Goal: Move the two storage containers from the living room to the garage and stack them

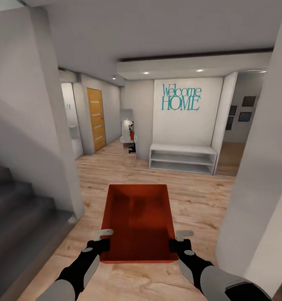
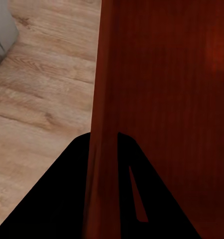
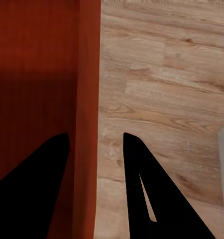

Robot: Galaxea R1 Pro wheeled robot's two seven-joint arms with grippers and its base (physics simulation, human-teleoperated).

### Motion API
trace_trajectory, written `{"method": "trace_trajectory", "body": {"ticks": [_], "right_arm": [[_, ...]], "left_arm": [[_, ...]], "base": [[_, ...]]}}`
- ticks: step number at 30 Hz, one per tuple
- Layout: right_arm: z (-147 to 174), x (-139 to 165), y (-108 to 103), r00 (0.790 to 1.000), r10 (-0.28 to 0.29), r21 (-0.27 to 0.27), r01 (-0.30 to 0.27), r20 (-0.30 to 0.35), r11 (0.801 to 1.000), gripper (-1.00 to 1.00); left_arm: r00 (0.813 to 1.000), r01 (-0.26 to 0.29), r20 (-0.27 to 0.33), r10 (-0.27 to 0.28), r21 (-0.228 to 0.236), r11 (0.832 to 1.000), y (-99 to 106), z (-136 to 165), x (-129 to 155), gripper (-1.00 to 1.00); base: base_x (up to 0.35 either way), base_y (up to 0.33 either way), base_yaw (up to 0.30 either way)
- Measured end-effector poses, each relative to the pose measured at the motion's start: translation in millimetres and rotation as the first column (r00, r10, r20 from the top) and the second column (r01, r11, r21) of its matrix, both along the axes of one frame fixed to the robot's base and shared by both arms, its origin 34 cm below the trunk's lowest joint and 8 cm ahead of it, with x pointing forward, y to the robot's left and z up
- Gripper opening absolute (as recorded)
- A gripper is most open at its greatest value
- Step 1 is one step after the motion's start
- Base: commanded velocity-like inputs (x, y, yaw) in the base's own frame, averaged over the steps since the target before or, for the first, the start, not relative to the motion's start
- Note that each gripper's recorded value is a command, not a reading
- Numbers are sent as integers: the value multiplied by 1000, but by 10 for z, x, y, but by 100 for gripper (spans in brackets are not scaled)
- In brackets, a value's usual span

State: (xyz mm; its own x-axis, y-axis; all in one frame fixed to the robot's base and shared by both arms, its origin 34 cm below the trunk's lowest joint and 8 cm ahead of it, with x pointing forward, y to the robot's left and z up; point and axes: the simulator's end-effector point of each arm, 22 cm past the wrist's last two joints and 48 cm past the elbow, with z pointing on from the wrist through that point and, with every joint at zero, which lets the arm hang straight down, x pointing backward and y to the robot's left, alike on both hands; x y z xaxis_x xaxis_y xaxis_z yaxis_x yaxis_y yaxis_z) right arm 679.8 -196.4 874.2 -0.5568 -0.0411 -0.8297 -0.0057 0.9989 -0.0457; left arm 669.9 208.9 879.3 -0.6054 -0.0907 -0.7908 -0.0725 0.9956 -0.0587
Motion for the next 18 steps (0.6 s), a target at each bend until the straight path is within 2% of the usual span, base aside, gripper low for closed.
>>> {"method": "trace_trajectory", "body": {"ticks": [18], "right_arm": [[-3,-2,2,1000,0,0,0,-2,1000,-100]], "left_arm": [[1000,0,-2,0,0,1000,1,-3,-2,-100]], "base": [[324,0,0]]}}
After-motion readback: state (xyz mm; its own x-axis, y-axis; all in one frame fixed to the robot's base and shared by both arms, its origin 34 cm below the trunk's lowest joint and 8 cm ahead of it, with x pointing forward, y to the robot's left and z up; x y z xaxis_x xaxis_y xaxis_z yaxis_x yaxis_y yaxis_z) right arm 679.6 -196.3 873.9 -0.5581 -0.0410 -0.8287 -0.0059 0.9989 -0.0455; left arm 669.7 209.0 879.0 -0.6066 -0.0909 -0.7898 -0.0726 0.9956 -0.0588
